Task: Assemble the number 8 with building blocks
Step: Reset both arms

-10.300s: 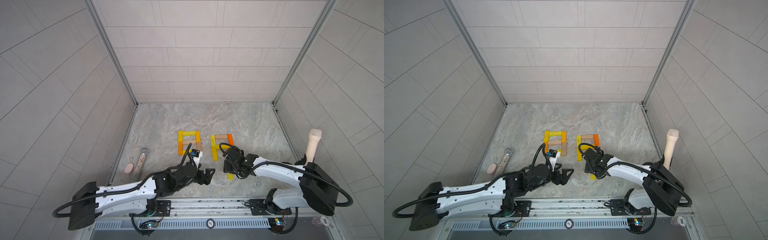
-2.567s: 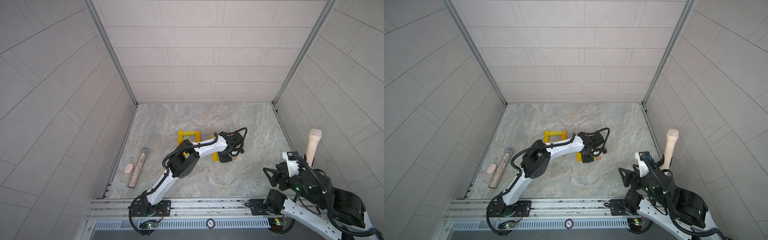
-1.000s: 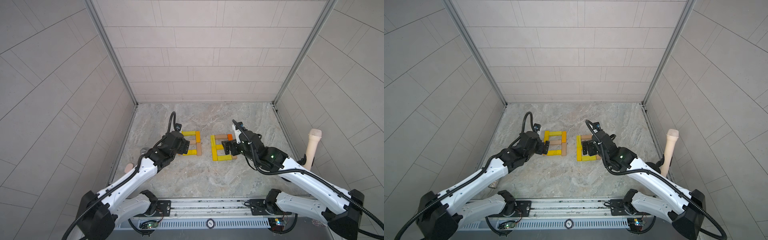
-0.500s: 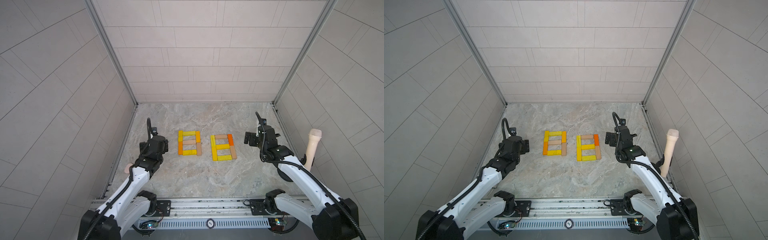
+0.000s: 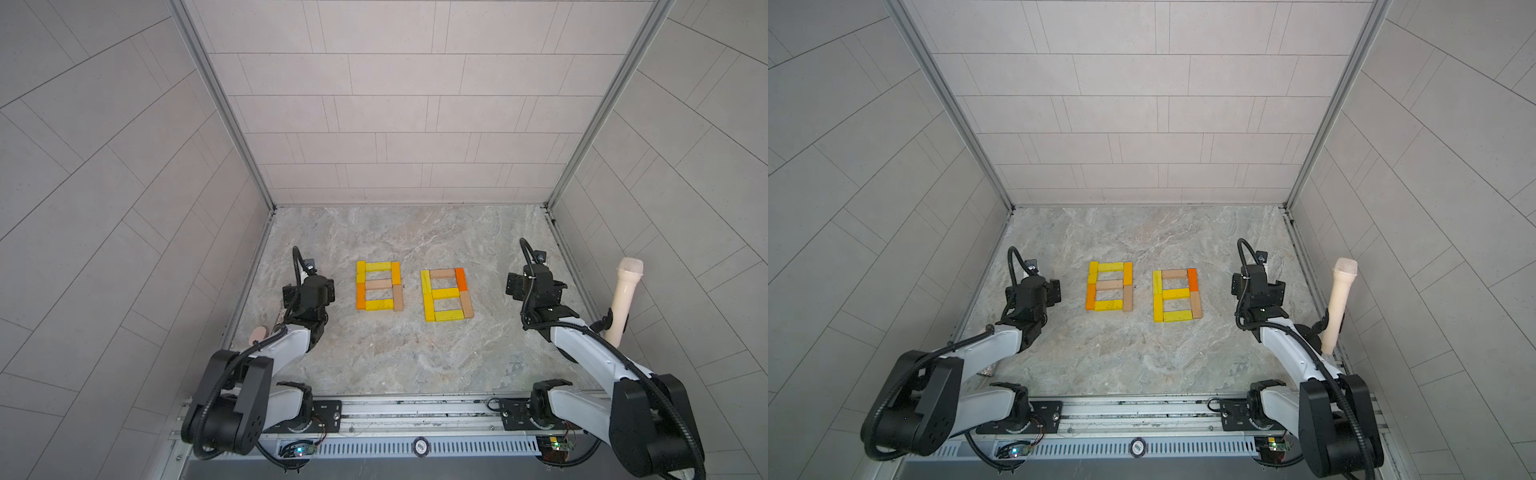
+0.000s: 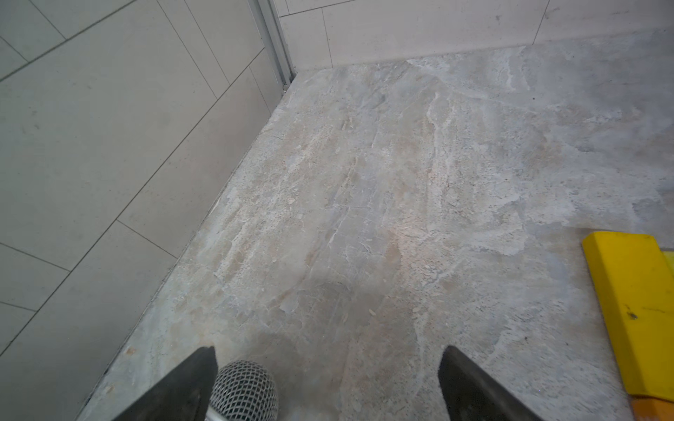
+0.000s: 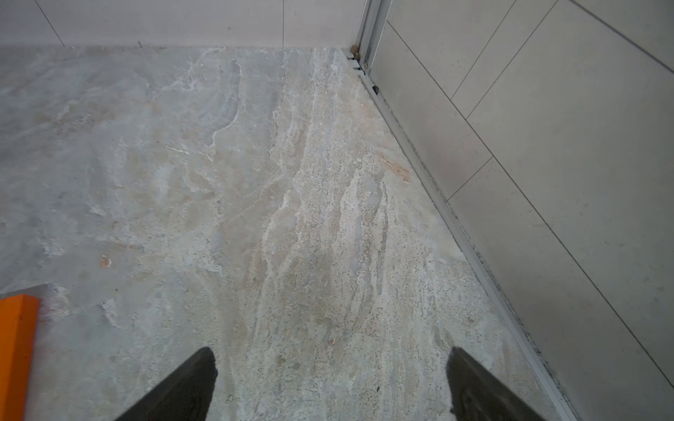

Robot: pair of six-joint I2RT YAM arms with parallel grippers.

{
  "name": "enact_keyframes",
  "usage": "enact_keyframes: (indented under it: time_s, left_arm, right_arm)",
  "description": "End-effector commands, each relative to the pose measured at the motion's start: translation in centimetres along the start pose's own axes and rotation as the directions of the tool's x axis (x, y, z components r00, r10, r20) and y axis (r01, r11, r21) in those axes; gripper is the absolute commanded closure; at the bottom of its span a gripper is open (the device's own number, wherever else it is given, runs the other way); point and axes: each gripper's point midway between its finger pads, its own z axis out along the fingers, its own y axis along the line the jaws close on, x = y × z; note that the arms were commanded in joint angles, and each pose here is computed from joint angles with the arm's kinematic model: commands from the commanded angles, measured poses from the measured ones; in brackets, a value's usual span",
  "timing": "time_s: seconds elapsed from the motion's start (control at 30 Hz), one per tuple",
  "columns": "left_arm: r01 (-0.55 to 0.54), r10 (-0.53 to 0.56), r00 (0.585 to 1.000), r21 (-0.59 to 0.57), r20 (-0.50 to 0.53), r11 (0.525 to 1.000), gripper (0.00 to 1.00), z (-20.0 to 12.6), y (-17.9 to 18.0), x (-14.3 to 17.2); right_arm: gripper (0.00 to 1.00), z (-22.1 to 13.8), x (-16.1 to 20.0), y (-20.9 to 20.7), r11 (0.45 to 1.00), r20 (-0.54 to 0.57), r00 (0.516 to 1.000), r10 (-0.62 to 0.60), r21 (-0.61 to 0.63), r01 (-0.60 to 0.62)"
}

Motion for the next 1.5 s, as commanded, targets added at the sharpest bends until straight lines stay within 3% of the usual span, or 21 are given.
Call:
enact_keyframes:
  time_s: [0.0,0.13,0.33,0.53,0.67,0.73,1.47]
  left_arm:
    - [0.036,-0.042,0.988,0.045,0.146,0.998,0.0,0.3,-0.7,-3.2]
    - [0.035,-0.044,0.979,0.047,0.197,0.998,0.0,0.8,-0.8,-3.9]
    - [0.074,-0.083,0.976,0.052,0.203,0.996,0.0,3.5,-1.1,-2.2]
    - [0.088,-0.1,0.987,0.091,0.129,0.992,0.0,4.7,-1.3,-2.1]
    - [0.092,-0.103,0.987,0.095,0.119,0.991,0.0,4.8,-1.2,-2.0]
    - [0.093,-0.104,0.987,0.095,0.122,0.991,0.0,4.7,-1.2,-2.0]
    - [0.091,-0.103,0.987,0.097,0.126,0.991,0.0,4.6,-1.2,-2.0]
  right_arm:
    - [0.0,0.4,-2.3,-0.2,0.999,0.13,0.991,0.017,0.025,-0.02]
    - [0.0,1.0,-2.1,0.1,1.0,0.173,0.985,0.021,0.019,-0.024]
    - [0.0,2.1,-2.0,0.7,1.0,0.218,0.975,0.031,-0.006,-0.031]
    - [0.0,2.8,-1.3,4.1,0.991,0.25,0.968,-0.011,-0.128,0.045]
    - [0.0,4.5,-0.8,4.7,0.992,0.248,0.968,-0.038,-0.11,0.067]
    - [0.0,5.1,-0.6,4.8,0.99,0.163,0.986,-0.037,-0.127,0.058]
    - [0.0,5.2,-0.7,5.1,0.988,0.163,0.986,-0.047,-0.138,0.07]
